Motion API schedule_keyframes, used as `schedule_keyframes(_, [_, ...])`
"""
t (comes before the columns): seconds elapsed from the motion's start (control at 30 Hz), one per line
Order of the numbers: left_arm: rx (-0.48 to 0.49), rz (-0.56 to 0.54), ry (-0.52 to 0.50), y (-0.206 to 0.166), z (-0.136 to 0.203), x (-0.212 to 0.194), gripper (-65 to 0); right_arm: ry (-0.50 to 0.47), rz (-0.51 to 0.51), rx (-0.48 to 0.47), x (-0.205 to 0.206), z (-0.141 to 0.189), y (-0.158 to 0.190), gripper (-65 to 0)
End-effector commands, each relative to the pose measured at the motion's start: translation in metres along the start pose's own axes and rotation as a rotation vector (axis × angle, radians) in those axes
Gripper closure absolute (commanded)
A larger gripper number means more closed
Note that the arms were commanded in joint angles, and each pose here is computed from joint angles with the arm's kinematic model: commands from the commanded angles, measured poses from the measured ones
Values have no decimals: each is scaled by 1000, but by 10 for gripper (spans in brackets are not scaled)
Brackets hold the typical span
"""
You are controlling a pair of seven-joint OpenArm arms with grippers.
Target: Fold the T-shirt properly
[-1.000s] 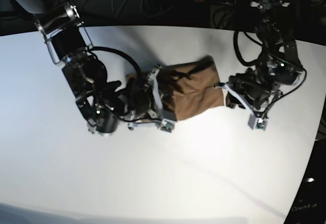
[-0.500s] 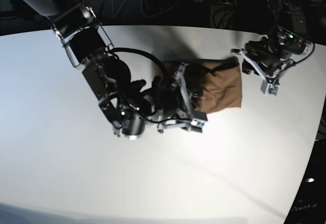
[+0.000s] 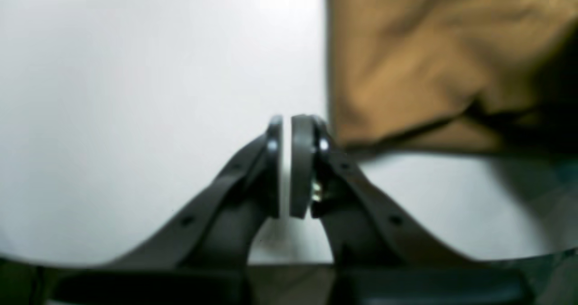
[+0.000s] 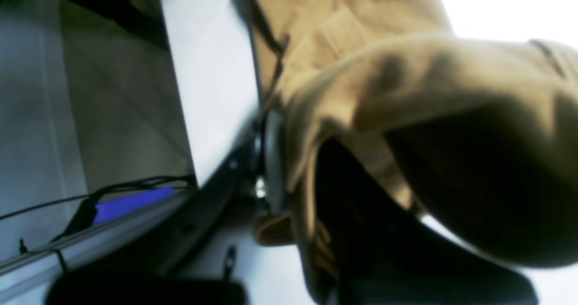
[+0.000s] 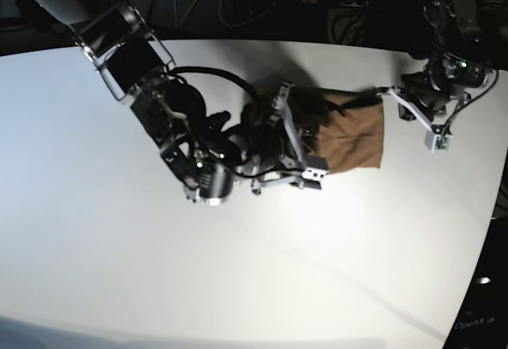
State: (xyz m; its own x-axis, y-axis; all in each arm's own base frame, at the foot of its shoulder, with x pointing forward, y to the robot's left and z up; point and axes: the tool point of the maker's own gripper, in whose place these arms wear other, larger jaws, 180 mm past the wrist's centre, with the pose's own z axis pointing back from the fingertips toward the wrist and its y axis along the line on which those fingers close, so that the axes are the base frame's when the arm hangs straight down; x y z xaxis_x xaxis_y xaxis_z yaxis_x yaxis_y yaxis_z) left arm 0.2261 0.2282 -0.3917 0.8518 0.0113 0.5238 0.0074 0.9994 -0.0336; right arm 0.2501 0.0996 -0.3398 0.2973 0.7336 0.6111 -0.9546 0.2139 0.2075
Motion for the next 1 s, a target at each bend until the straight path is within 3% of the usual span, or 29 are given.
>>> schedule_keyframes(0.0, [20,-1,-26,8,5,7,-22,-46,23,-7,16,7,-2,-3])
schedule_keyframes(0.1, [44,19,-66,19,5,26,-23,-38,16,-5,10,6,-1,-3])
schedule_keyframes(0.33, [118,41,-17,43,-22,37,-23,-14,7,-18,-2,9,-7,-3])
schedule_keyframes(0.57, [37,-5,8,12,-60,40,-23,-1,4,-31,-9,12,-12,-3])
schedule_keyframes(0.73, [-11,23,22,-6,-82,32,-23,3,4,-37,-11,14,-14,-3])
schedule_keyframes(0.97, [-38,5,52,-19,-89,26,-23,-7,13,-28,-3,12,-10,-3])
